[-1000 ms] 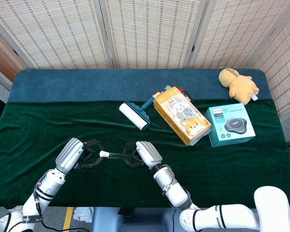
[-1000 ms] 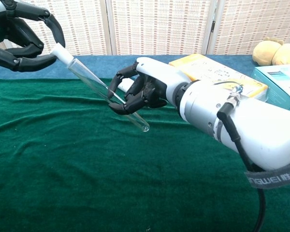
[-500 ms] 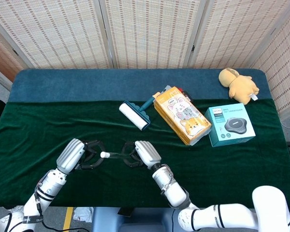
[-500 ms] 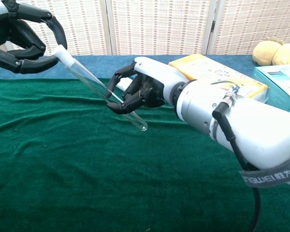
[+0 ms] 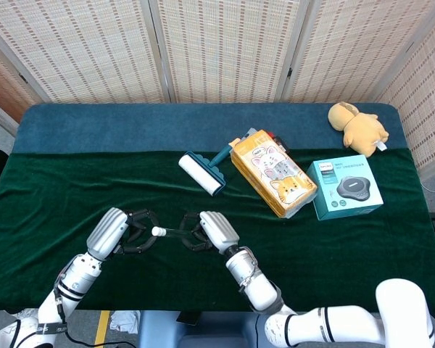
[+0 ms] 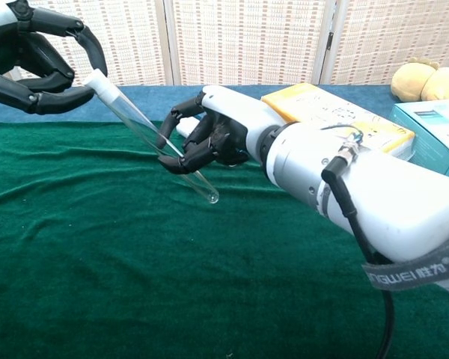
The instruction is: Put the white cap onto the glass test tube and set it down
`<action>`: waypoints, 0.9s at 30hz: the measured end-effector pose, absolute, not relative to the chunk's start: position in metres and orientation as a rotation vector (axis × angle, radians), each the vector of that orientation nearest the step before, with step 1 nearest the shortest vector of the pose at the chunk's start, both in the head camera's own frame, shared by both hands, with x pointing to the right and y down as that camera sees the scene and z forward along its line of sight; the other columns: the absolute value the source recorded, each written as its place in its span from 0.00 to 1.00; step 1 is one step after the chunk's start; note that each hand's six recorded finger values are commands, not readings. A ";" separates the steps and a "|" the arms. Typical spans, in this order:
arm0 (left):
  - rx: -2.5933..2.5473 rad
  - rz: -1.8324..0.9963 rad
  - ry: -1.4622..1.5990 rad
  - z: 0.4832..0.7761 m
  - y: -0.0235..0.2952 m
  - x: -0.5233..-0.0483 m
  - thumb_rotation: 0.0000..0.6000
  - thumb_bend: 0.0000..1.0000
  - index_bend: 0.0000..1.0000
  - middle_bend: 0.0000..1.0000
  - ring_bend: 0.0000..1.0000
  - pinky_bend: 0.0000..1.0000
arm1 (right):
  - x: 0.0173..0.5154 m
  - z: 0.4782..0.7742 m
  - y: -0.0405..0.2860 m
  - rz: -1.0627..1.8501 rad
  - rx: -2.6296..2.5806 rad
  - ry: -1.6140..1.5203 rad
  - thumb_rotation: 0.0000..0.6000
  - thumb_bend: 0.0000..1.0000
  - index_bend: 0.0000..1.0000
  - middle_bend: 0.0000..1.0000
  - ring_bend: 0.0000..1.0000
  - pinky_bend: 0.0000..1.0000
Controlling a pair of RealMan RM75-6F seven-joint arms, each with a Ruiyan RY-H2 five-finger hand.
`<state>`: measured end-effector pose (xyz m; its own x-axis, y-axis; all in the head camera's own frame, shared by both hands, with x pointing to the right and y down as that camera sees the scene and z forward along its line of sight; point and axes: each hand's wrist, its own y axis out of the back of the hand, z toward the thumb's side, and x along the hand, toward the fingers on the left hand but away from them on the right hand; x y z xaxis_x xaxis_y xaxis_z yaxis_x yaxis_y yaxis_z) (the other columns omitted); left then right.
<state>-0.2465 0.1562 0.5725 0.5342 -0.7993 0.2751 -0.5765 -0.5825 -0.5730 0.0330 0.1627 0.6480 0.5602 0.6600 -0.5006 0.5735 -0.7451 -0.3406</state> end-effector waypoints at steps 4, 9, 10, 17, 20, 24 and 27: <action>-2.362 -0.732 1.124 0.573 0.157 -0.246 1.00 0.50 0.61 0.99 0.83 0.74 | 0.032 0.647 0.163 0.932 -2.654 -1.057 1.00 0.82 0.91 0.99 1.00 1.00; -2.363 -0.733 1.126 0.574 0.157 -0.247 1.00 0.50 0.61 0.99 0.83 0.74 | 0.031 0.646 0.162 0.931 -2.655 -1.061 1.00 0.82 0.91 0.99 1.00 1.00; -2.362 -0.733 1.126 0.574 0.157 -0.247 1.00 0.50 0.61 0.99 0.83 0.74 | 0.032 0.646 0.163 0.933 -2.654 -1.061 1.00 0.82 0.91 0.99 1.00 1.00; -2.363 -0.740 1.116 0.575 0.158 -0.247 1.00 0.50 0.53 0.99 0.82 0.74 | 0.033 0.648 0.162 0.940 -2.652 -1.062 1.00 0.82 0.91 0.99 1.00 1.00; -2.369 -0.749 1.099 0.576 0.159 -0.246 1.00 0.50 0.41 0.99 0.82 0.74 | 0.033 0.647 0.162 0.939 -2.652 -1.065 1.00 0.82 0.91 0.99 1.00 1.00; -2.364 -0.748 1.095 0.576 0.159 -0.246 1.00 0.47 0.29 0.99 0.82 0.74 | 0.033 0.648 0.163 0.948 -2.650 -1.063 1.00 0.82 0.91 0.99 1.00 1.00; -2.366 -0.754 1.090 0.576 0.159 -0.247 1.00 0.42 0.17 0.99 0.81 0.74 | 0.035 0.649 0.163 0.956 -2.645 -1.063 1.00 0.82 0.91 0.99 1.00 1.00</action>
